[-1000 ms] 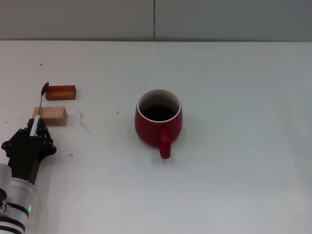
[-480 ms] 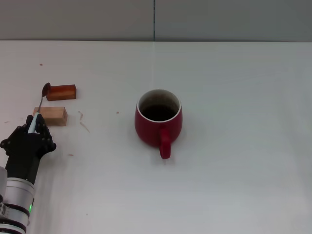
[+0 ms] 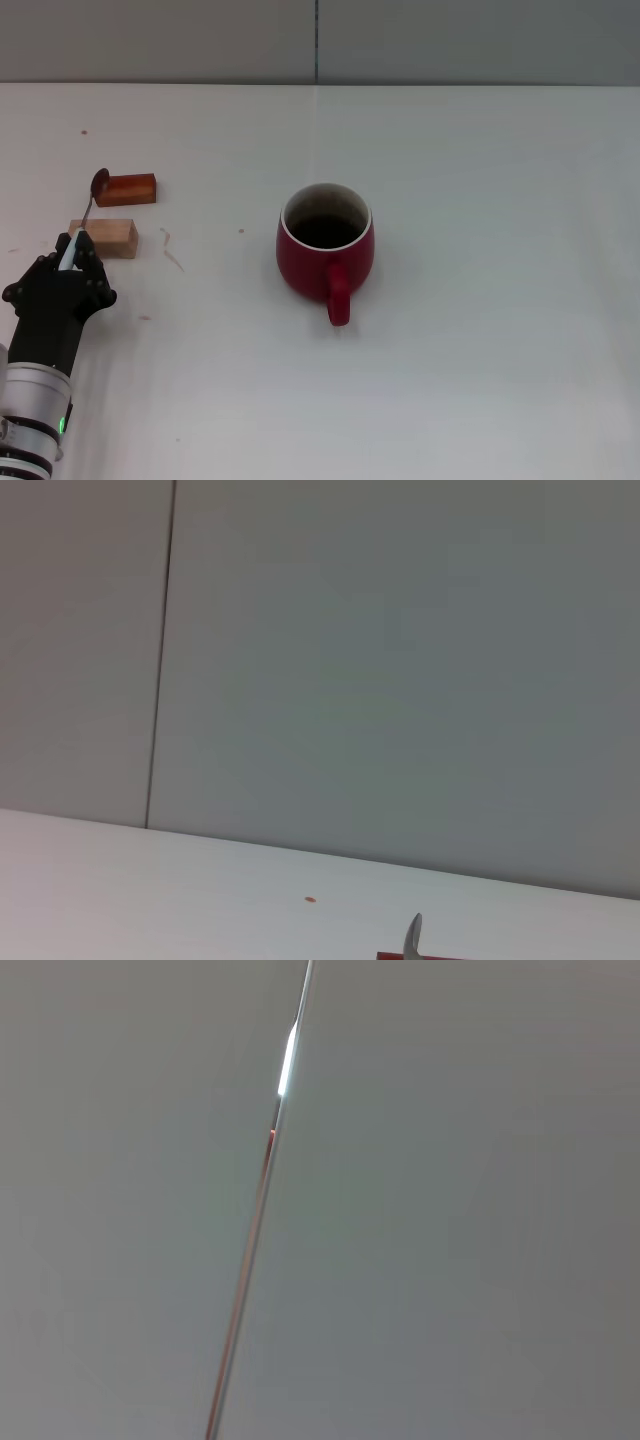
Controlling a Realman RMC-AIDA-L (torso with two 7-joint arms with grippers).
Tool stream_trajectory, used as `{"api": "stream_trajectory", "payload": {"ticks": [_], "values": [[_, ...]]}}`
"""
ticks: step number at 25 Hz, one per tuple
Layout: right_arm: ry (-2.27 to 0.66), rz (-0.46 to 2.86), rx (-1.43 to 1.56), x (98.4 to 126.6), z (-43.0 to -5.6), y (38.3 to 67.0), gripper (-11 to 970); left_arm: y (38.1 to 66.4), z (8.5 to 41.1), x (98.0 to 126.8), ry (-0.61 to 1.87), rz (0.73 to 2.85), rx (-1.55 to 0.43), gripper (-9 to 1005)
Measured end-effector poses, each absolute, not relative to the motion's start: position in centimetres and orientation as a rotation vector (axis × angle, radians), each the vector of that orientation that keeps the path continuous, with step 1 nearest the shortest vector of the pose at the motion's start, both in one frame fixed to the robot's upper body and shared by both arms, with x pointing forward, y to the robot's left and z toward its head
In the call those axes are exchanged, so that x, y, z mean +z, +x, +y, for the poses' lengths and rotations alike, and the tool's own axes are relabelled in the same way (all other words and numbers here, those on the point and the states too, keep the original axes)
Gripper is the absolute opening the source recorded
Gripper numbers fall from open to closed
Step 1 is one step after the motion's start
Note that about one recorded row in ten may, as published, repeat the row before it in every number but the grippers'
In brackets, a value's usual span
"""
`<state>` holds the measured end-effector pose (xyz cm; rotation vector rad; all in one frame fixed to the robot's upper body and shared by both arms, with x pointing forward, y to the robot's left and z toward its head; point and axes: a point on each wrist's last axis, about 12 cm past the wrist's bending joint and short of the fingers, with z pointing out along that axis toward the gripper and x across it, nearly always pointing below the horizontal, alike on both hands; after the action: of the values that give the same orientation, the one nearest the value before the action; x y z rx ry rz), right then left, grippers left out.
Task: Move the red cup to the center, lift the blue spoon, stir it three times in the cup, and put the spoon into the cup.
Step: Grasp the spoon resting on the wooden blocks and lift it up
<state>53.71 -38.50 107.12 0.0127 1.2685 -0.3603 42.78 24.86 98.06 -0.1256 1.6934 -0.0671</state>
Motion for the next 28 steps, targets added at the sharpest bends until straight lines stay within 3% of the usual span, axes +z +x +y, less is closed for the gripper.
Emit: {"api": "stream_trajectory", "payload": {"ticks": [28], "values": [[0.014,1.264,-0.360,107.01,-38.41,53.42,649,42.49,24.90,97.29,-0.112,1.752,-0.080,143]]}}
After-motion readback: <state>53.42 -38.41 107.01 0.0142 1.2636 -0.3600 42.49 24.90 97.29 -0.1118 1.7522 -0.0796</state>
